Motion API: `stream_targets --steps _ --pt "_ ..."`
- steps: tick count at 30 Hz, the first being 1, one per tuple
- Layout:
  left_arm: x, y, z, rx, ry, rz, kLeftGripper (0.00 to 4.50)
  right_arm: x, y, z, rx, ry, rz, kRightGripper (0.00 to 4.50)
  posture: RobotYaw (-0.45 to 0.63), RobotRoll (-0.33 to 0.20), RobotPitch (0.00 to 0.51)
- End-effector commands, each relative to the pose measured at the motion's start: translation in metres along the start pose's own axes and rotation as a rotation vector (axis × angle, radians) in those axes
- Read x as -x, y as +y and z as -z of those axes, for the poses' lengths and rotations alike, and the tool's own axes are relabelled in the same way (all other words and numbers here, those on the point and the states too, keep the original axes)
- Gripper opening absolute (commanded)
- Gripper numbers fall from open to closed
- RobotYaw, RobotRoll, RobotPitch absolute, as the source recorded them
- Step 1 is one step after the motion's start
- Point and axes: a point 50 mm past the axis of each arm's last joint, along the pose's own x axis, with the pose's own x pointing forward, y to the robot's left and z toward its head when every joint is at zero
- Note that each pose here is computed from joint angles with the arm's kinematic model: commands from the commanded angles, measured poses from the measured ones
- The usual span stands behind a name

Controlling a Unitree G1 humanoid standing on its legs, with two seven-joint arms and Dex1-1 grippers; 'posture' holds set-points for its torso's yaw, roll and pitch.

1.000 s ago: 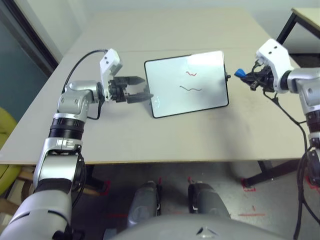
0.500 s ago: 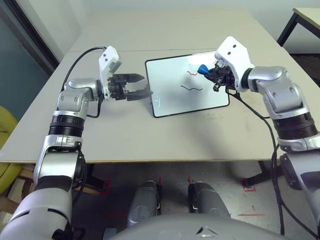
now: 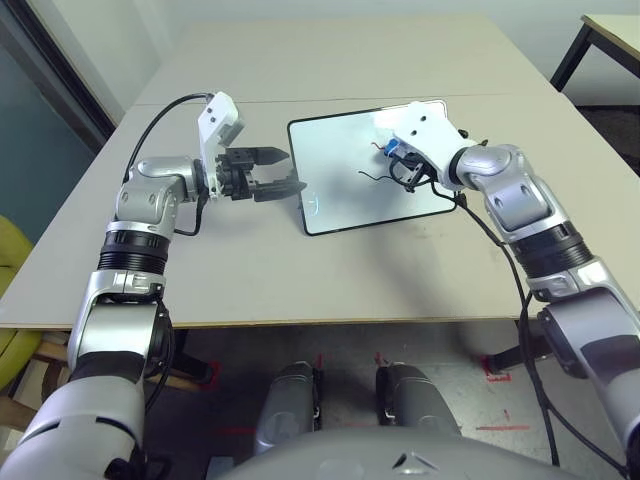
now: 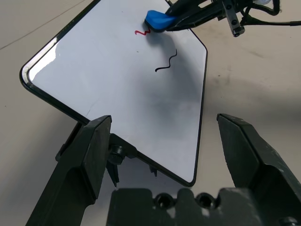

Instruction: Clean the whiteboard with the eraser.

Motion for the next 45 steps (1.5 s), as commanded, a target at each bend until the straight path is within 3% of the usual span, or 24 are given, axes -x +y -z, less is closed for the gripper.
stream_targets --steps 1,20,28,45 --pt "0.001 -0.002 0.000 0.000 -0.005 -0.003 4.50 -0.005 -0.001 -0.002 0.037 0.006 0.029 0.21 0.11 0.000 0.060" --pt "0.000 0.000 -0.002 -0.007 -0.007 -0.009 4.50 -0.018 0.031 -0.015 0.101 -0.030 -0.087 0.19 0.11 0.000 0.058" --pt "-0.001 0.001 -0.003 -0.006 -0.008 -0.009 4.50 -0.024 0.030 -0.025 0.091 -0.055 -0.062 0.19 0.11 0.000 0.057" --pt "-0.005 0.001 -0.004 -0.012 -0.016 -0.002 4.50 -0.006 0.010 0.023 0.099 0.083 -0.012 0.16 0.09 0.000 0.052"
